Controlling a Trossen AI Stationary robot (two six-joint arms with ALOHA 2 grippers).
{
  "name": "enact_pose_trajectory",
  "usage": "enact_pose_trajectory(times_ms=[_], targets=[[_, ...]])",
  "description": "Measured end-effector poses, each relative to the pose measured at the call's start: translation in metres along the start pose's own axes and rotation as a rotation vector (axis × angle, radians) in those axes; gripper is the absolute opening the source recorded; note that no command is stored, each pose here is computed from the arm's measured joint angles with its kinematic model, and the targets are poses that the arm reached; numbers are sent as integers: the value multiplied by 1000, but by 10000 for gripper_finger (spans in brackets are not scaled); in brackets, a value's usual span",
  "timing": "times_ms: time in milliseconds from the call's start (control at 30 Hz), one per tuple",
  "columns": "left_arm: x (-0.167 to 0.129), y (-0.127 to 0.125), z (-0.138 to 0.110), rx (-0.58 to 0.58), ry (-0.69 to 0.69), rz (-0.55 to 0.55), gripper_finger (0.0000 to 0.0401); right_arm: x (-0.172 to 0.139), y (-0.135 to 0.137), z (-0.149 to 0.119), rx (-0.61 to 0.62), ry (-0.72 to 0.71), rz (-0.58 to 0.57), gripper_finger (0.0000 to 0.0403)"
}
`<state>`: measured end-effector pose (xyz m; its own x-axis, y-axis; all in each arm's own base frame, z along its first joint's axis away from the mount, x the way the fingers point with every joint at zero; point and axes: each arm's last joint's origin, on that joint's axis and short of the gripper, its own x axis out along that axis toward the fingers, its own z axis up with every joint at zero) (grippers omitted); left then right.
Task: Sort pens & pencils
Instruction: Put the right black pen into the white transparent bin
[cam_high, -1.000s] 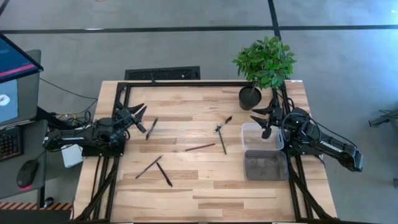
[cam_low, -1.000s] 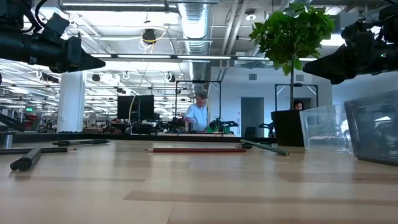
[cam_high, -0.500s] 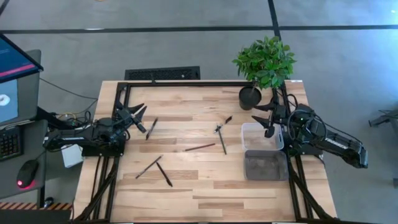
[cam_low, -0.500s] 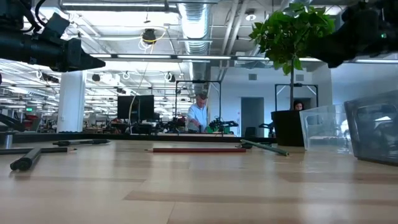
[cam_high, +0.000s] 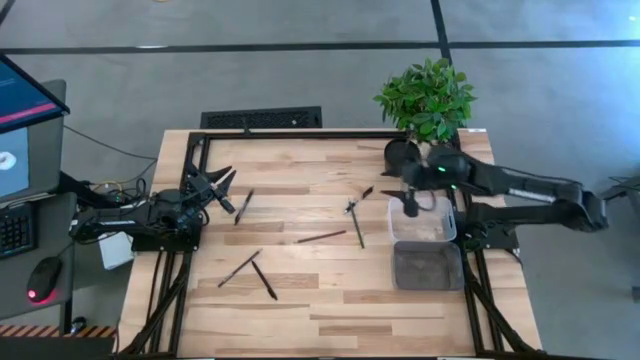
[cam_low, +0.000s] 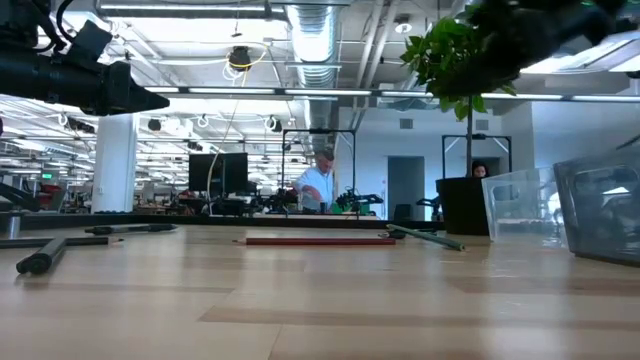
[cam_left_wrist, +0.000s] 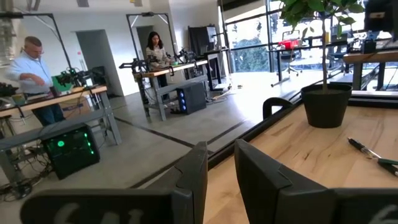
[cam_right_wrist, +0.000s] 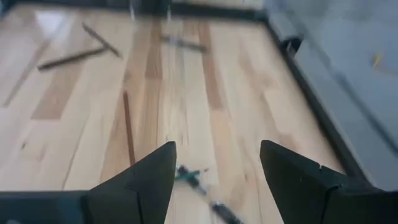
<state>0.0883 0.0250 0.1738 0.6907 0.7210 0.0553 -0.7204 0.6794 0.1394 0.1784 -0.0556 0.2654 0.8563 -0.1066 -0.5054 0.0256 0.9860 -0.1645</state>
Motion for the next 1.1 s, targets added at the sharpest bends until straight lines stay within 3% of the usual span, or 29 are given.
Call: enact_pose_trajectory(times_ms=[167,400,700,1100], targets=[[0,0,0,15,0,0,73,29,-17,22,33,208,49,260],[0,0,0,16,1,0,73,73,-32,33,-20,380,120,260],[0,0,0,16,2,0,73,121,-34,8,-90,569,230,260],[0,0,0,9,2,0,73,160,-33,-26,-62,693,284,260]])
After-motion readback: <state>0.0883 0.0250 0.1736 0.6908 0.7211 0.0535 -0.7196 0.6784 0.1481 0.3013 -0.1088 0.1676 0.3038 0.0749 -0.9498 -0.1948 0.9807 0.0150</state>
